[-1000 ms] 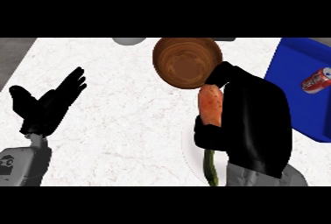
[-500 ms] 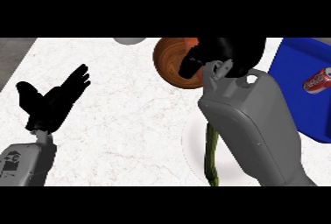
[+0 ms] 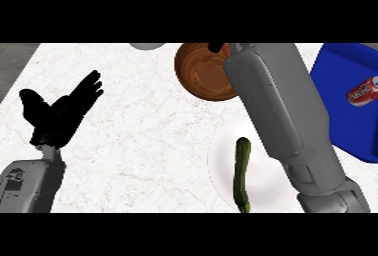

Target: Pick the sweet potato from the plate and place it in the bowl

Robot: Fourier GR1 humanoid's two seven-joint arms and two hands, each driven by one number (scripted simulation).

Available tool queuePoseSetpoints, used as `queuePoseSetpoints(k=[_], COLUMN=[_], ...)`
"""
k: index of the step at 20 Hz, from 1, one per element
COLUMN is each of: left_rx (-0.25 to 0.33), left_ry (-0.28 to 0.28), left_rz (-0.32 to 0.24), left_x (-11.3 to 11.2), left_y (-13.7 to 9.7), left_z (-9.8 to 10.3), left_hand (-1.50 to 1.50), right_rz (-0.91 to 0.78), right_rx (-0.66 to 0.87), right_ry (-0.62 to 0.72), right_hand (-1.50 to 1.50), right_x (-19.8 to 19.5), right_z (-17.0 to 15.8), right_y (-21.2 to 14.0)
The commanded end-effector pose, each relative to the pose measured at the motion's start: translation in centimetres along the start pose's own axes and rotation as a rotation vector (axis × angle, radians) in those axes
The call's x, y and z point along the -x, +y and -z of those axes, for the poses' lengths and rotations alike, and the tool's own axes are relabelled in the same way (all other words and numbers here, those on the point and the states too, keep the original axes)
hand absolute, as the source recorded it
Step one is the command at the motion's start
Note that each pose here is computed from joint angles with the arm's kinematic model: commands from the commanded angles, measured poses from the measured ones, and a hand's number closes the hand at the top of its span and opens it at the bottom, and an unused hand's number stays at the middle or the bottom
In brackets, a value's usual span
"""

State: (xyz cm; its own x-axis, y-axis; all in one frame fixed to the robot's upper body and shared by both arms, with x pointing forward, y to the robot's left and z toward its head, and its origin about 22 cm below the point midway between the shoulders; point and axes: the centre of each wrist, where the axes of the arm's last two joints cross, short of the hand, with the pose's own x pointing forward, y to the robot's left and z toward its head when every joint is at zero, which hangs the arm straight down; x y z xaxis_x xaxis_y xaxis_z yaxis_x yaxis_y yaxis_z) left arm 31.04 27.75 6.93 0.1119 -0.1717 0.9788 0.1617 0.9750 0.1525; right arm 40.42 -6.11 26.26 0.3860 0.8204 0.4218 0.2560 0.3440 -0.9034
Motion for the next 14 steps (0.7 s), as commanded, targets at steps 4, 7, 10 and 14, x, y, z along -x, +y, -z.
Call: queuePoseSetpoints(k=[4,7,10,14], left_rx=[0.012,0.039,0.048,0.045], left_ry=[-0.019,-0.030,-0.032,-0.029], left_rz=[-0.003,0.025,0.008,0.002], left_x=[0.7,-0.7,0.1,-0.2], left_y=[-0.2,-1.1,-1.7,-1.3], left_z=[-0.5,-0.4,-0.6,-0.2], left_hand=[0.00,0.00,0.00,0.00], right_rz=[0.117,0.144,0.162,0.375], right_rx=[-0.034,-0.062,-0.076,-0.127], right_ry=[0.107,0.102,0.100,0.224], right_hand=[1.50,1.50,1.50,1.50], right_x=[2.7,5.2,5.7,8.0], right_z=[5.4,6.7,8.4,8.3], right_y=[3.5,6.3,5.1,8.2])
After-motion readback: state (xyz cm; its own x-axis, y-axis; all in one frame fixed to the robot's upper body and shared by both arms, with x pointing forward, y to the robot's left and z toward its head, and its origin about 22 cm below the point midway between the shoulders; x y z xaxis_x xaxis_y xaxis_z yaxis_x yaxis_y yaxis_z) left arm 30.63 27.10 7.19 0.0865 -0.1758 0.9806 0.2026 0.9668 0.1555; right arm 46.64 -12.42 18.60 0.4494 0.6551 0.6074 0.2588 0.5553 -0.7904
